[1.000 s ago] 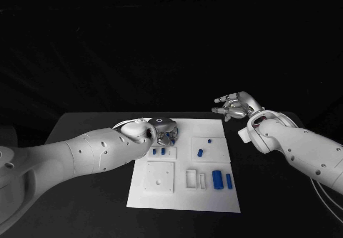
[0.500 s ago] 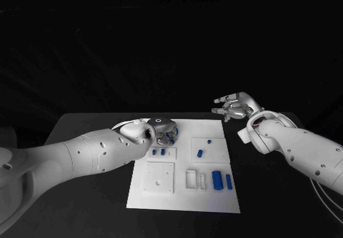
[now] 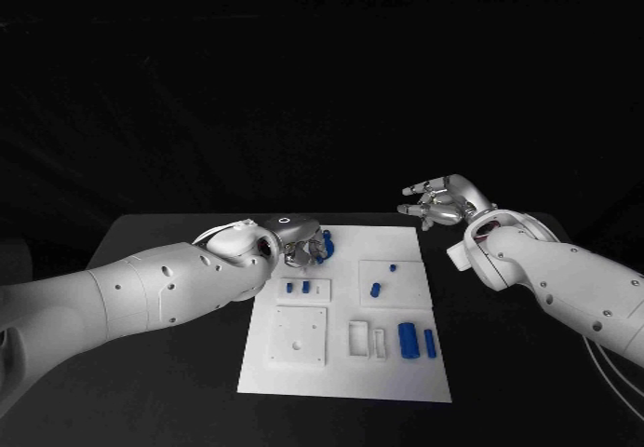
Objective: Assemble the parts on the task board
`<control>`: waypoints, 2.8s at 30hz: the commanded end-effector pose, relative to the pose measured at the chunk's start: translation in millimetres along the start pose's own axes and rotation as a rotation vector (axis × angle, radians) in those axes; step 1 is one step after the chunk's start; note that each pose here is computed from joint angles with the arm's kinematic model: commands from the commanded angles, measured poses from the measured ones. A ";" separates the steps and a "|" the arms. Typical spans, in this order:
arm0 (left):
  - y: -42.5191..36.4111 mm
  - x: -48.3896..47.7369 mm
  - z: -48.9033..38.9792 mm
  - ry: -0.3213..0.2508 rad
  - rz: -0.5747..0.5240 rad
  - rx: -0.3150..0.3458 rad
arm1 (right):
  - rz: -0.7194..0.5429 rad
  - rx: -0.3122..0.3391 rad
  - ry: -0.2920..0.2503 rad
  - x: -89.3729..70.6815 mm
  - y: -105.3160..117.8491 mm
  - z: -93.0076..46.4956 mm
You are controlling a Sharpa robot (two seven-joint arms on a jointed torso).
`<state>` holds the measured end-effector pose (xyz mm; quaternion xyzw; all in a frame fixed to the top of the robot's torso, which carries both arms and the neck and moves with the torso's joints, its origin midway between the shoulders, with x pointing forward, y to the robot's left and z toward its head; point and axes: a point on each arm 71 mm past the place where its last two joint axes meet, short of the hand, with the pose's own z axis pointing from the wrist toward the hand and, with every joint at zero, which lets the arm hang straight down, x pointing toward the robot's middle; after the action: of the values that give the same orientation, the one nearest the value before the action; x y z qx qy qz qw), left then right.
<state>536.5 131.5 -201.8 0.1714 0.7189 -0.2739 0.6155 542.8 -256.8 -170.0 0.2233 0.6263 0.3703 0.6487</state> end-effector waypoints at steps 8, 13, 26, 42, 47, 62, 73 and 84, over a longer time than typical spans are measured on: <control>14.2 -8.6 -19.3 0.031 -0.109 -0.062 | -0.006 -0.008 0.004 -2.1 -1.1 -0.8; 20.8 -8.7 -25.5 0.048 -0.115 -0.081 | -0.007 -0.006 0.003 -2.8 -1.7 -1.0; 28.3 -1.4 -26.9 0.073 -0.102 -0.101 | -0.007 -0.007 0.004 -2.6 -1.3 -1.0; 26.1 6.7 -22.4 0.091 -0.090 -0.097 | -0.006 -0.009 0.005 -1.9 -0.7 -0.9; 25.8 9.7 -21.1 0.103 -0.086 -0.098 | -0.006 -0.008 0.006 -2.0 -0.9 -0.9; 26.9 13.6 -20.3 0.129 -0.069 -0.110 | -0.006 -0.007 0.006 -2.3 -1.2 -1.0; 29.4 12.8 -20.4 0.116 -0.052 -0.125 | -0.007 -0.007 0.006 -2.3 -1.3 -1.0; 28.0 10.7 -20.6 0.087 -0.051 -0.116 | -0.006 -0.008 0.007 -1.9 -1.1 -0.8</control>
<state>535.0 165.7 -215.5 0.1268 0.7671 -0.2410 0.5808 542.6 -260.7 -170.0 0.2238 0.6265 0.3671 0.6501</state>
